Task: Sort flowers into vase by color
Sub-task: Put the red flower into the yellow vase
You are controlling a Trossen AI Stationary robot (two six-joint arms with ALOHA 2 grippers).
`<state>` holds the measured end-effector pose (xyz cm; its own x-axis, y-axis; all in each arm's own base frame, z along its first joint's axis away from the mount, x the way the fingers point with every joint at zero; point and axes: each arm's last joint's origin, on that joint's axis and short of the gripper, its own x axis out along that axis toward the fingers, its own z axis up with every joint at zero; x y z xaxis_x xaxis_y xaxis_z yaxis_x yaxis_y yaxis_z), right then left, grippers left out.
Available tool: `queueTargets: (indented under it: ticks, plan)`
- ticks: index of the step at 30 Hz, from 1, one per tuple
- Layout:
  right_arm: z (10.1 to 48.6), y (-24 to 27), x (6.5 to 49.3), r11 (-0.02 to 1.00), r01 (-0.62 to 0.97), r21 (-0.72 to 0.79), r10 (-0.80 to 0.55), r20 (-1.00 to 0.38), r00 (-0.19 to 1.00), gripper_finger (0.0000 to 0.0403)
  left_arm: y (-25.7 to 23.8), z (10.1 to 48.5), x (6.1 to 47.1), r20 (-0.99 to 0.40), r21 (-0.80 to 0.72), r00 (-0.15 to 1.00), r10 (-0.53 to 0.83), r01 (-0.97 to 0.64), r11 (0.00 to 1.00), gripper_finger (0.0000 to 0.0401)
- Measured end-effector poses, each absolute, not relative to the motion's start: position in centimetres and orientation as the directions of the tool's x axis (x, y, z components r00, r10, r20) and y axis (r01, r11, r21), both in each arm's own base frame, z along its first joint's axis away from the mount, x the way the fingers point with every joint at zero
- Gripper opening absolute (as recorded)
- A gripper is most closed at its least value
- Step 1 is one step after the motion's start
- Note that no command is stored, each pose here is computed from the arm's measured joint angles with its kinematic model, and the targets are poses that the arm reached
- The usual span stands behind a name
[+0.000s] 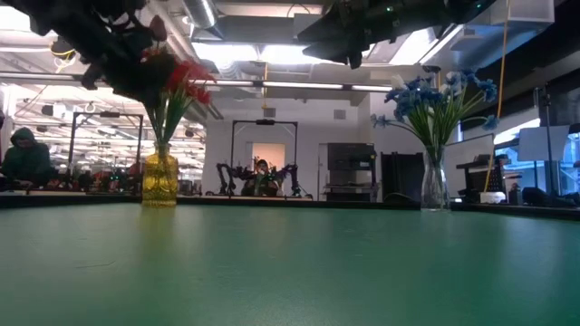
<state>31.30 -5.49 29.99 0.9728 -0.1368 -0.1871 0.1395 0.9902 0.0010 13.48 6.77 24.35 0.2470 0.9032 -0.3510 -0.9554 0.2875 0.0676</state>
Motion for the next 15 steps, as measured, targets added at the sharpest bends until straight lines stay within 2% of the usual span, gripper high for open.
queueTargets:
  ticks: [8,15]
  plan:
    - [30.0,-5.5,31.3,0.990,0.139,0.001,-0.137,-0.187,0.973,0.0237,6.9,22.7,13.8,-0.360,0.006,0.315,0.878,-0.941,0.339,0.0000]
    - [30.0,-5.5,31.3,0.990,0.139,0.001,-0.136,-0.187,0.973,0.0237,6.9,22.2,13.7,-0.369,0.011,0.318,0.873,-0.938,0.347,0.0000]
